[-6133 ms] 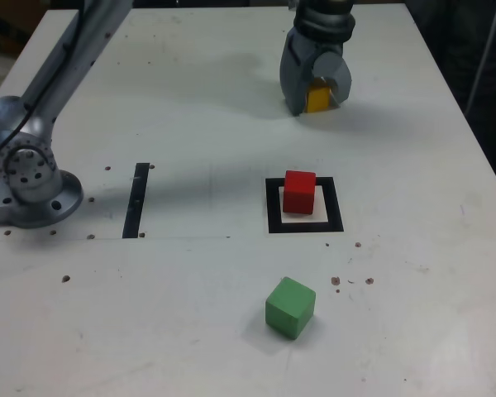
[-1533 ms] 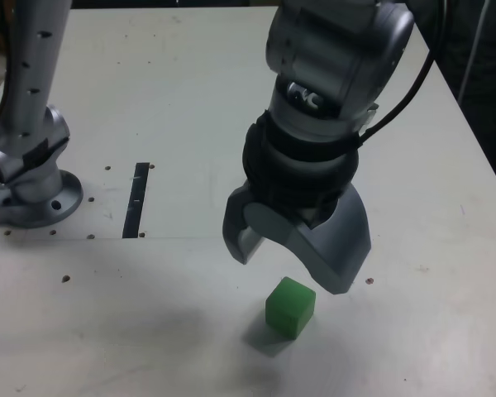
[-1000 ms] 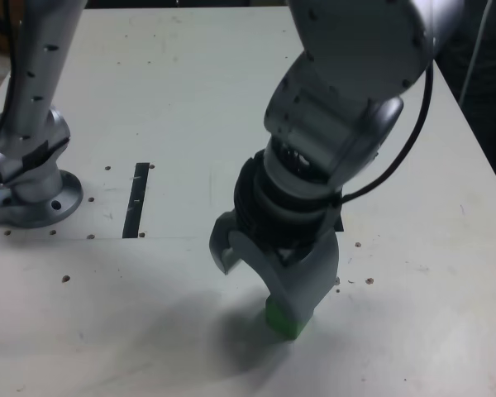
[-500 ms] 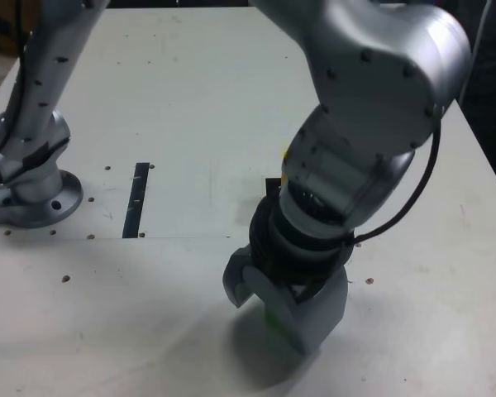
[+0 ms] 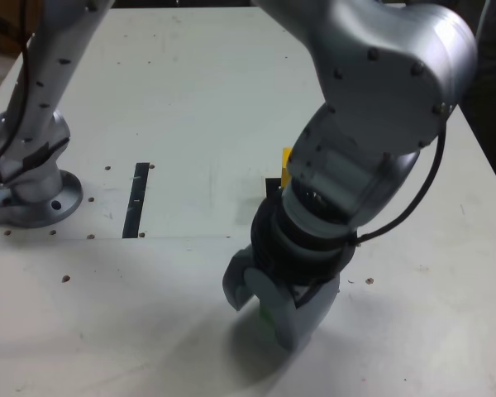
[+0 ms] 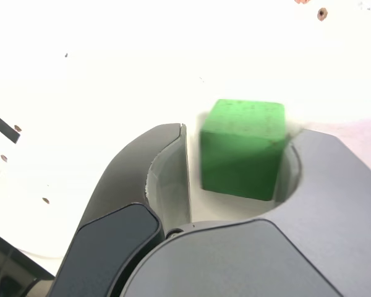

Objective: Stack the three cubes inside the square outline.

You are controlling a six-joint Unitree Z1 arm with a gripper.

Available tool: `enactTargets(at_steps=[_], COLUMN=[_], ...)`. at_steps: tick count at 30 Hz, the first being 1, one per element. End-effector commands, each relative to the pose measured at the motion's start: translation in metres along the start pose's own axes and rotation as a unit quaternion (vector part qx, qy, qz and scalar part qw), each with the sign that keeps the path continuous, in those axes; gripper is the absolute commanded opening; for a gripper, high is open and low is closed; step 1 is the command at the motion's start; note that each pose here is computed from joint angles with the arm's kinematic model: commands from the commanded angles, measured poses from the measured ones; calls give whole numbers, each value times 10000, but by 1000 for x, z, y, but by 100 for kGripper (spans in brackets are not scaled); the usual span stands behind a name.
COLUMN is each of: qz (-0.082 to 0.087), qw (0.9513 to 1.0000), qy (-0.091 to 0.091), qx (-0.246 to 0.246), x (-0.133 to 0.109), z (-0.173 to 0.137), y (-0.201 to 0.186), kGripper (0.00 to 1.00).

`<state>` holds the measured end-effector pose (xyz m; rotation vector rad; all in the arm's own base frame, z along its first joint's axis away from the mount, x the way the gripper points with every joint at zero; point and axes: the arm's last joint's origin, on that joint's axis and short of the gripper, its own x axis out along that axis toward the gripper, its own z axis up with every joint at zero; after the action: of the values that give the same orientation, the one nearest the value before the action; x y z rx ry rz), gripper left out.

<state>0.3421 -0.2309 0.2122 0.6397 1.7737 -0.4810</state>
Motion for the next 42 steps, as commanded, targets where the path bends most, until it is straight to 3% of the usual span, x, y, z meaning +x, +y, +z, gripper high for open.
enactTargets(at_steps=[1,7,12,16,21,25,28,30,32,35,38,42], qz=[-53,-61,30,183,448,539,428,296,157,26,-7,-9], qw=[10000,9997,9995,9988,9954,9872,9778,9703,9631,9541,9490,9460], qy=[-41,-221,-320,-413,-460,-726,-988,-1040,-946,-596,-343,-303], qx=[-22,-34,-75,-207,-707,-1310,-1799,-2162,-2513,-2935,-3135,-3226], x=[5,6,0,-23,-69,-105,-123,-125,-120,-102,-88,-83], z=[4,8,4,-16,-66,-110,-133,-143,-149,-150,-145,-138], y=[1,1,2,2,10,28,48,64,80,104,118,127], kGripper=[26,20,10,5,5,4,2,1,1,1,1,1])
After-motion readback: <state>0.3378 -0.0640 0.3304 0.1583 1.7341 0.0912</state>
